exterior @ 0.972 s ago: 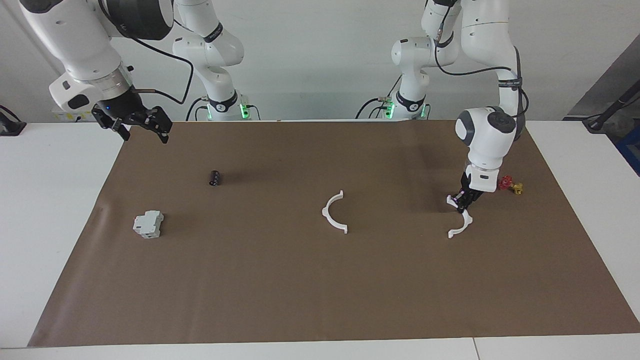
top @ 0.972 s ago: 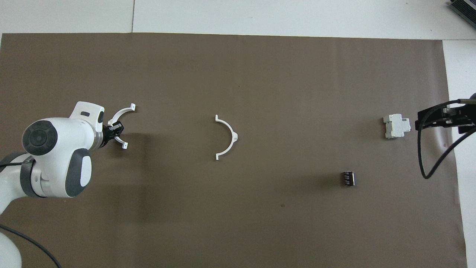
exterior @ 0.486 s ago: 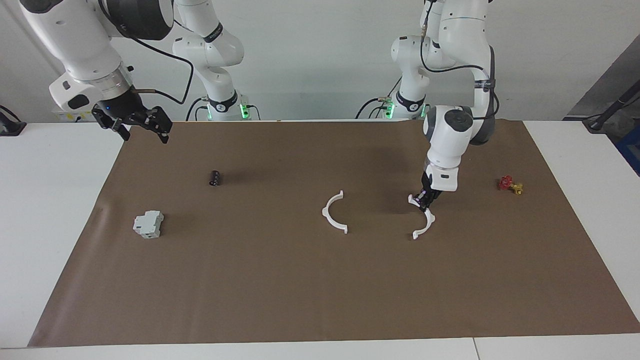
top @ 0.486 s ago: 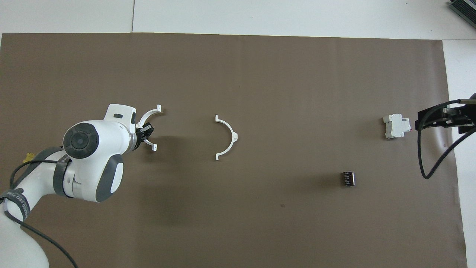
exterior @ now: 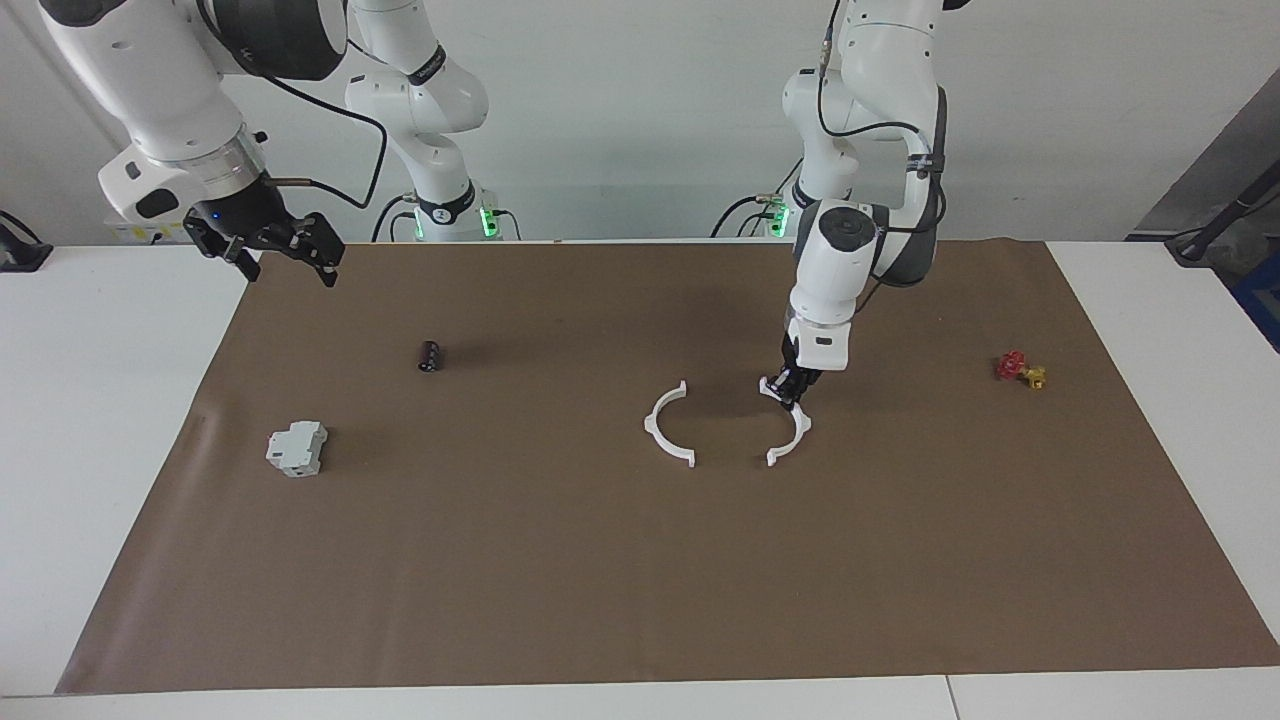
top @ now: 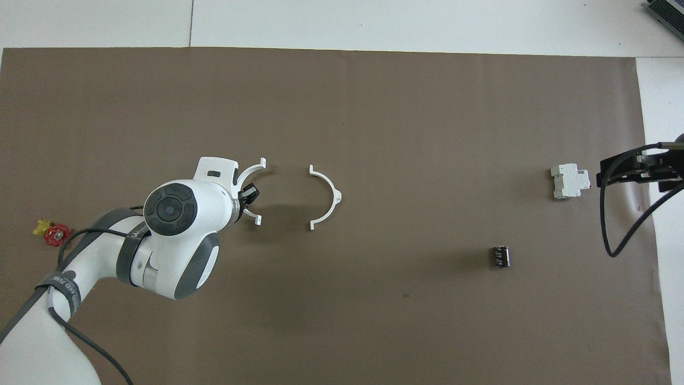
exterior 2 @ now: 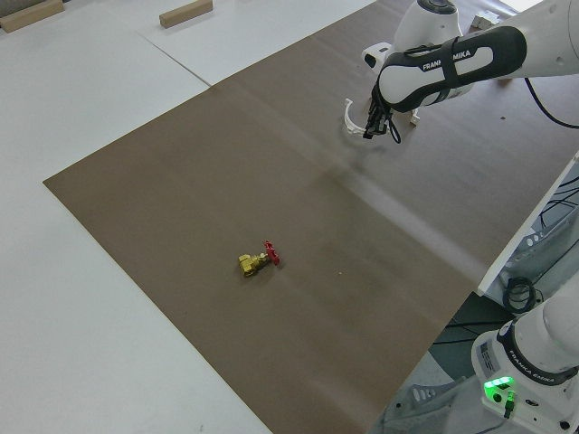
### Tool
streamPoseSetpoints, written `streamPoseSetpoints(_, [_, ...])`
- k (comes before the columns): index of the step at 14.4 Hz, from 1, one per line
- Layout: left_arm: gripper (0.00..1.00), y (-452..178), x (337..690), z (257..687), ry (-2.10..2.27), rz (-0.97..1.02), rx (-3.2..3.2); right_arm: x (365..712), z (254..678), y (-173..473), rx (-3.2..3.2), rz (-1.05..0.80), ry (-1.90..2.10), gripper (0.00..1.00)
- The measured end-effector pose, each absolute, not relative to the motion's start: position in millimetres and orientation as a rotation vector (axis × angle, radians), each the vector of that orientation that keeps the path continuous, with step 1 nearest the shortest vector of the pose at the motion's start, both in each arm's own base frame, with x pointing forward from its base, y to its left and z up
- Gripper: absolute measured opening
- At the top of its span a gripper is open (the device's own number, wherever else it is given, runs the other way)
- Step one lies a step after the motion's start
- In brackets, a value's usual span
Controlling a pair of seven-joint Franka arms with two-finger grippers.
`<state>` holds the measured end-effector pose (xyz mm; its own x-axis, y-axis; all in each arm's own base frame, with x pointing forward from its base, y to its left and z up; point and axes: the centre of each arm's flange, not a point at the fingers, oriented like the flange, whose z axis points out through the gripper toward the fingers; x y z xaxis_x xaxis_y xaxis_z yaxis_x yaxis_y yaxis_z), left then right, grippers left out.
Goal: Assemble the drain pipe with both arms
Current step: 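Carry the half-ring with the left gripper toward the placed half-ring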
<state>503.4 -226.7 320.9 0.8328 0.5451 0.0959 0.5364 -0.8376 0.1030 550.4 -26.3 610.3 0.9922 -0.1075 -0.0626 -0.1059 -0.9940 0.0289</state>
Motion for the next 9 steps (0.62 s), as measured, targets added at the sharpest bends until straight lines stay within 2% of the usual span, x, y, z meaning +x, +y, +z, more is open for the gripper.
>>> streamPoseSetpoints(9, [0.07,-256,503,334,0.871,0.224,2.920,550,610,-26,3.110,-0.100,-0.167,1.00])
